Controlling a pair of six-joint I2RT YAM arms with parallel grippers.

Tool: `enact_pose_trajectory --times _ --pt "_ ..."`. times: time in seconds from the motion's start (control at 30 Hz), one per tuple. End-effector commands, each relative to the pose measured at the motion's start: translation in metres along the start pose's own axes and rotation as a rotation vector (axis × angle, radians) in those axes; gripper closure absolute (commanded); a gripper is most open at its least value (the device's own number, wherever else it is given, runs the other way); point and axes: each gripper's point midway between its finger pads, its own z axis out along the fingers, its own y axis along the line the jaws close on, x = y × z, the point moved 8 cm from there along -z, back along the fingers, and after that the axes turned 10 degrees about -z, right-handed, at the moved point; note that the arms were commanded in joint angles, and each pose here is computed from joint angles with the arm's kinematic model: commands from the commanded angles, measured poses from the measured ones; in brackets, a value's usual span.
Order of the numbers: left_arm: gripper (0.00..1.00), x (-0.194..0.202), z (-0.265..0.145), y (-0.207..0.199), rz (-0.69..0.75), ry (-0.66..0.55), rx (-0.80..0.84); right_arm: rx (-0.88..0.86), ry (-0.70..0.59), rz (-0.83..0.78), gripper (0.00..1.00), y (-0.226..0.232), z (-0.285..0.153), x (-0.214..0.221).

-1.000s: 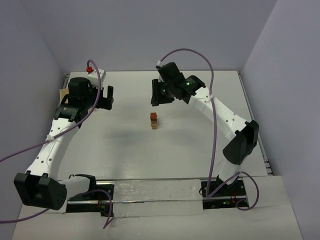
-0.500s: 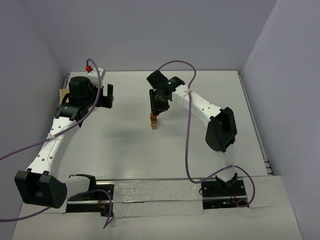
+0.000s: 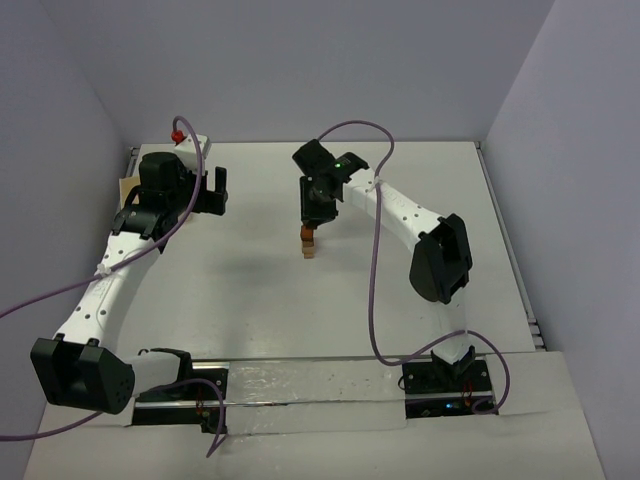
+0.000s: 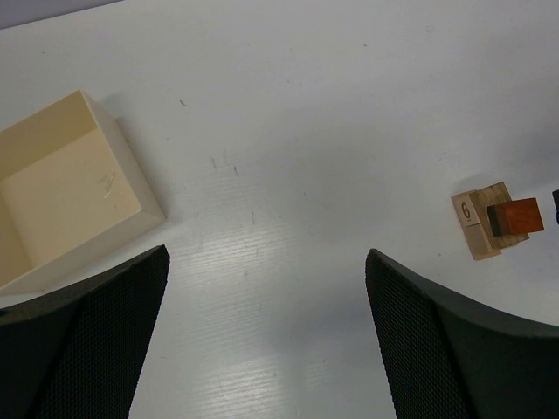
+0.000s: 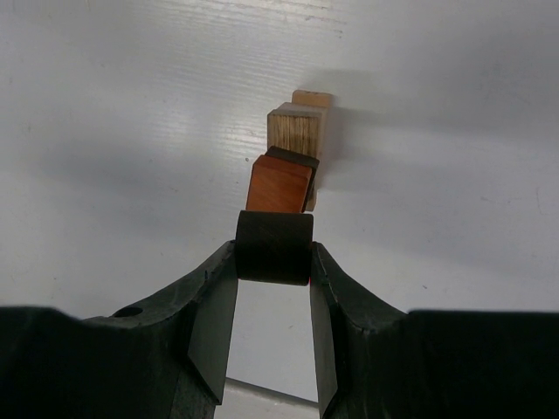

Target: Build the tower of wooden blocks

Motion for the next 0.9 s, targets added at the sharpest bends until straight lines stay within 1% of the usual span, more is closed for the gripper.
enact_pose_trajectory --times 0.0,0.37,0.57,0.77,0.87 --pt "0.01 -0.016 -0.001 0.000 -0.014 -0.067 -0.006 0.015 -0.029 0.042 1.00 0.004 0.001 -0.011" --pt "0.01 -0.015 0.001 0.001 -0.015 -0.067 -0.010 0.039 -0.041 0.037 1.00 0.010 0.007 -0.012" --pt "0.01 -0.015 0.000 0.001 -0.014 -0.068 -0.010 0.044 -0.024 0.038 0.94 0.016 0.014 -0.006" --pt "0.01 -0.014 -0.002 0.001 -0.010 -0.071 -0.014 0.052 -0.016 0.032 0.92 0.018 0.018 -0.004" --pt "0.01 -0.013 -0.001 0.002 -0.010 -0.068 -0.014 0.053 -0.017 0.030 0.89 0.018 0.019 -0.004"
